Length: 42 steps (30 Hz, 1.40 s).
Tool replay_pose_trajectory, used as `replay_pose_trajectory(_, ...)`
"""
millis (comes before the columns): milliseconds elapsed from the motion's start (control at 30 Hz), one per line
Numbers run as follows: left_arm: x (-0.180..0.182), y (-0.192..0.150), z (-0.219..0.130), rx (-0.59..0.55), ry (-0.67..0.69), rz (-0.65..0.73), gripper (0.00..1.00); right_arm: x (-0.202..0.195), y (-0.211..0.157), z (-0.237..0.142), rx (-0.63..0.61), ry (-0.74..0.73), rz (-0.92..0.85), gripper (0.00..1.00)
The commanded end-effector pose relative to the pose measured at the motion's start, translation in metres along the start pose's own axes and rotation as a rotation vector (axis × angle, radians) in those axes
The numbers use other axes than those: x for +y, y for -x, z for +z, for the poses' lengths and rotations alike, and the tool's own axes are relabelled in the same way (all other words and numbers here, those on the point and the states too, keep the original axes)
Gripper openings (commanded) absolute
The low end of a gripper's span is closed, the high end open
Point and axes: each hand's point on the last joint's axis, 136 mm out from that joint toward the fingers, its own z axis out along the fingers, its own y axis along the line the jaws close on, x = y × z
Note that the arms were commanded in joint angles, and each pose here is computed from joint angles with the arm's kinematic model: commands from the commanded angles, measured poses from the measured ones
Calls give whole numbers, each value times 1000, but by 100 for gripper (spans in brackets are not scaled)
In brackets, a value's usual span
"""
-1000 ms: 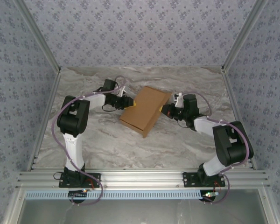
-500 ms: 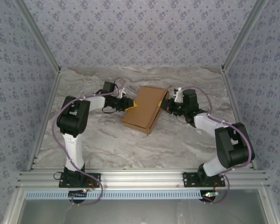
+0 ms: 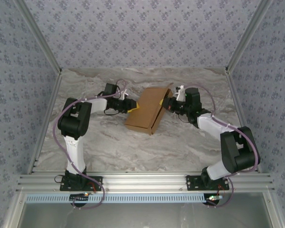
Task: Fold the paper box
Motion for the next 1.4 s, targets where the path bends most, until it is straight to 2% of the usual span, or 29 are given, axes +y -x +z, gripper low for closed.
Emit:
replay_pose_trajectory(0, -12, -19, 5, 61, -31, 7, 34, 46, 16, -4, -40, 99, -132, 0)
replay_pose_trajectory(667, -9, -20, 5, 65, -14, 12, 35, 59, 20, 2, -44, 97, -158, 0)
replay_pose_trajectory(1200, 3, -26, 8, 80, 12, 1, 26, 53, 15, 13, -25, 55, -173, 0)
replay_pose_trajectory(1367, 10, -20, 3, 46, 17, -30, 21, 49, 14, 13, -22, 40, -173, 0)
